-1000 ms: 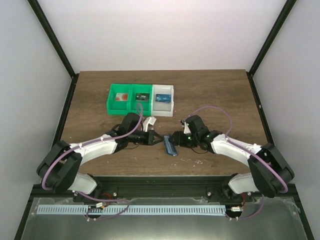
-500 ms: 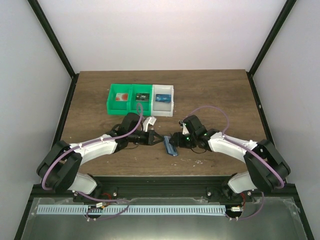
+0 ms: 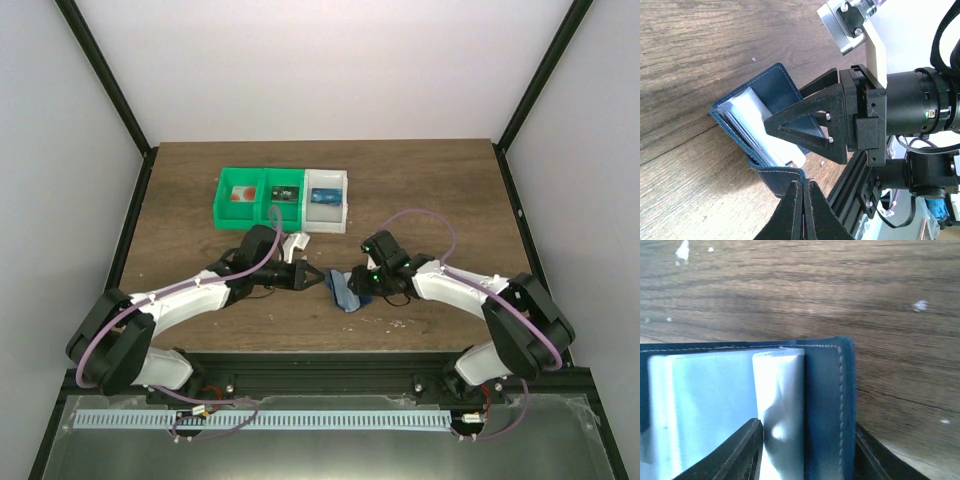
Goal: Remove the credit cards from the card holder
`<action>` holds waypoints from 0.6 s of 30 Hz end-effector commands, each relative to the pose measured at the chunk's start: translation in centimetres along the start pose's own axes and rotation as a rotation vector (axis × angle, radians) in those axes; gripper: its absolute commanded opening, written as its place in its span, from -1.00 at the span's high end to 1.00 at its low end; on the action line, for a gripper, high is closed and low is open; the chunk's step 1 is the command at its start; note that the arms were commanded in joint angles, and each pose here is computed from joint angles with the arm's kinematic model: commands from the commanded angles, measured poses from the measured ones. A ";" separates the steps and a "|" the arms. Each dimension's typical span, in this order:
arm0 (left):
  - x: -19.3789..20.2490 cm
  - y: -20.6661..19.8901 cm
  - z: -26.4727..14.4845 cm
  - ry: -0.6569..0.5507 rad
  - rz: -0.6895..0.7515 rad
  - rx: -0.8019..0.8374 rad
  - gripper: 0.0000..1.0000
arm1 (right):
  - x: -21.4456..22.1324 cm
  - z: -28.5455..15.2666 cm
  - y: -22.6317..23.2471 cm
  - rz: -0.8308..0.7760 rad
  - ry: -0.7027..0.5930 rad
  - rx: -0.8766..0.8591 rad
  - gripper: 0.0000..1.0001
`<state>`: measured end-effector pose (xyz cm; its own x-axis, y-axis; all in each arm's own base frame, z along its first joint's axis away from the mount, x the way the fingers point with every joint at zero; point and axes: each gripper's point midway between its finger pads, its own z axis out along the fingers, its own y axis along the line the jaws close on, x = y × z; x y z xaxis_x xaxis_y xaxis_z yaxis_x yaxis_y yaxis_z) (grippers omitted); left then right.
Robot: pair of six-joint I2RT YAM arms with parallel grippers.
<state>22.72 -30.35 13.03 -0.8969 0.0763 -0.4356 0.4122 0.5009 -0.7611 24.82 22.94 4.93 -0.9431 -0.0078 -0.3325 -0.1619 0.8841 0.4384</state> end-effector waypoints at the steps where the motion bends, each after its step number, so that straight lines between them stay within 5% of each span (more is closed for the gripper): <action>1: -0.8 -0.4 -0.6 -0.032 0.047 -0.017 1.00 | -1.2 -1.3 -0.9 -0.020 -0.051 0.095 0.12; 11: -0.2 0.3 -0.8 -0.029 0.042 -0.034 1.00 | -2.1 -3.5 -1.9 0.009 -0.087 0.193 -0.02; 18: -0.5 0.0 -0.8 -0.039 0.043 -0.025 1.00 | -2.9 -5.4 2.6 0.001 -0.105 -0.022 0.14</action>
<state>22.86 -29.78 12.88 -0.8859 0.0738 -0.4579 0.4238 0.5299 -0.7345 25.67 20.53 8.29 -0.9176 0.0331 -0.3962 -0.1134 0.9333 0.3406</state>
